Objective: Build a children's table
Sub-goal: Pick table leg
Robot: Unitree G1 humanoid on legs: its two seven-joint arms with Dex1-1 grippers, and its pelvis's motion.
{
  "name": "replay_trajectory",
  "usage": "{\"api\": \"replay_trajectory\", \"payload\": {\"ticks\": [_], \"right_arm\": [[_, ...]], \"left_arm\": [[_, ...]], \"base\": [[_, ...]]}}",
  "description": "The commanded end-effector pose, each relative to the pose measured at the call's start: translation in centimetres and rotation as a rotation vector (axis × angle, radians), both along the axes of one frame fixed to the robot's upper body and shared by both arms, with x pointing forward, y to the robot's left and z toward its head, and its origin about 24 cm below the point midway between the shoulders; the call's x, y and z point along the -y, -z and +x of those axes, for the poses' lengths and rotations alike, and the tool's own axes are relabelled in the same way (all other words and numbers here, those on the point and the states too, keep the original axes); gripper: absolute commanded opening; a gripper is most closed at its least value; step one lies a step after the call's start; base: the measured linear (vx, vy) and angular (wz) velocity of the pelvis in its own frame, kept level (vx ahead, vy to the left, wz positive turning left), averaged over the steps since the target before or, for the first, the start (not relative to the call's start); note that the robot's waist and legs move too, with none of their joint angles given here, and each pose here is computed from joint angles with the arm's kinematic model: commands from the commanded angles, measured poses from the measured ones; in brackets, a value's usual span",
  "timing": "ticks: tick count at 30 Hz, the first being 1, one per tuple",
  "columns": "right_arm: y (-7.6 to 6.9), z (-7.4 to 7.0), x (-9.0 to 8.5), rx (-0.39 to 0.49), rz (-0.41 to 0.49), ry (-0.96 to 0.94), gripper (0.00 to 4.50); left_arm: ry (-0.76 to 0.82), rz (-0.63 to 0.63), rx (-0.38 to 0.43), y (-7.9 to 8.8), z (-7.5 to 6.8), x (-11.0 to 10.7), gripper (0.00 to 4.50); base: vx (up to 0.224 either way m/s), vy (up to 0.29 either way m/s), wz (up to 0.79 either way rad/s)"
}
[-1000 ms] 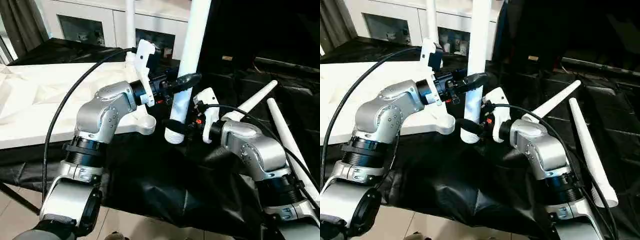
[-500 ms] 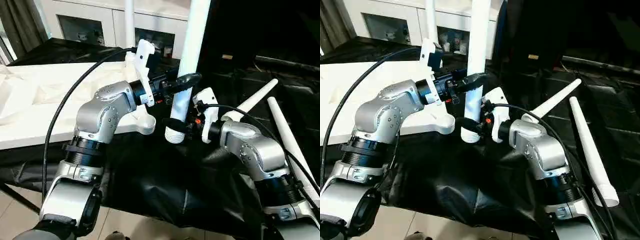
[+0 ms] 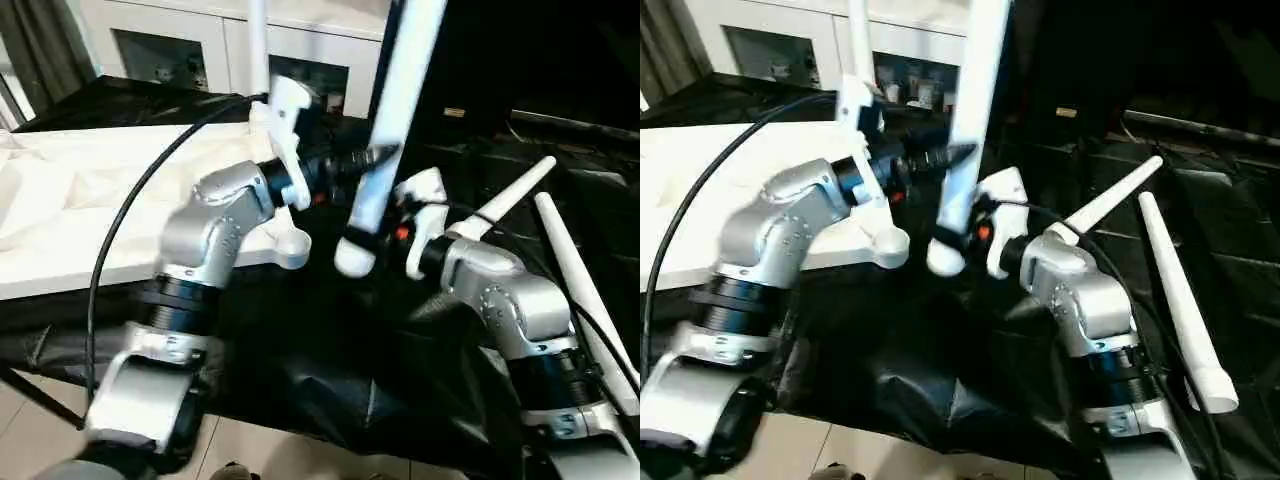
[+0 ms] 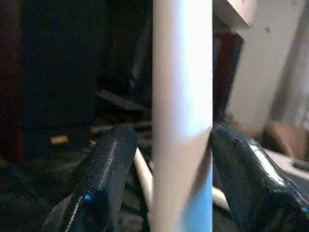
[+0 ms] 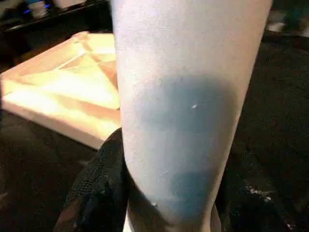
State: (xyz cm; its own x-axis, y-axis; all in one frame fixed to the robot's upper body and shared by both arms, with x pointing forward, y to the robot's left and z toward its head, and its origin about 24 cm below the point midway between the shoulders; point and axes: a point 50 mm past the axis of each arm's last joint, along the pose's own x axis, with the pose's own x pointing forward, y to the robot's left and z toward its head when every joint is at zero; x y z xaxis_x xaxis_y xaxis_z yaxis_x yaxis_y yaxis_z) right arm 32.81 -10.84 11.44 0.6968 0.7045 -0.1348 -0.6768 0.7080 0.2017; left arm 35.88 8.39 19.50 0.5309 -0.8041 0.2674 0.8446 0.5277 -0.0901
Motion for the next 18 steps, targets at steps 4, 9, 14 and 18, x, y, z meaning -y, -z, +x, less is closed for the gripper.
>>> {"api": "replay_trajectory", "payload": {"ticks": [4,9,14,18], "right_arm": [[-0.2,1.5,1.9,0.032,-0.012,0.216,1.9],[0.6,1.7,3.1,0.005,-0.063,0.284,1.9],[1.0,1.4,3.1,0.001,-0.079,0.258,1.9],[1.0,1.3,3.0,0.005,-0.078,0.252,1.9]], "left_arm": [[-0.152,0.102,-0.022,1.5,1.3,-3.1,2.85],[-0.126,0.648,0.05,5.4,1.0,-5.7,2.85],[-0.103,0.898,-0.052,8.9,0.8,-9.4,2.85],[-0.111,0.956,-0.124,10.3,0.9,-10.7,2.56]], "base": [[0.0,0.0,0.0],[0.0,0.0,0.0],[0.0,0.0,0.0],[0.0,0.0,0.0]]}}
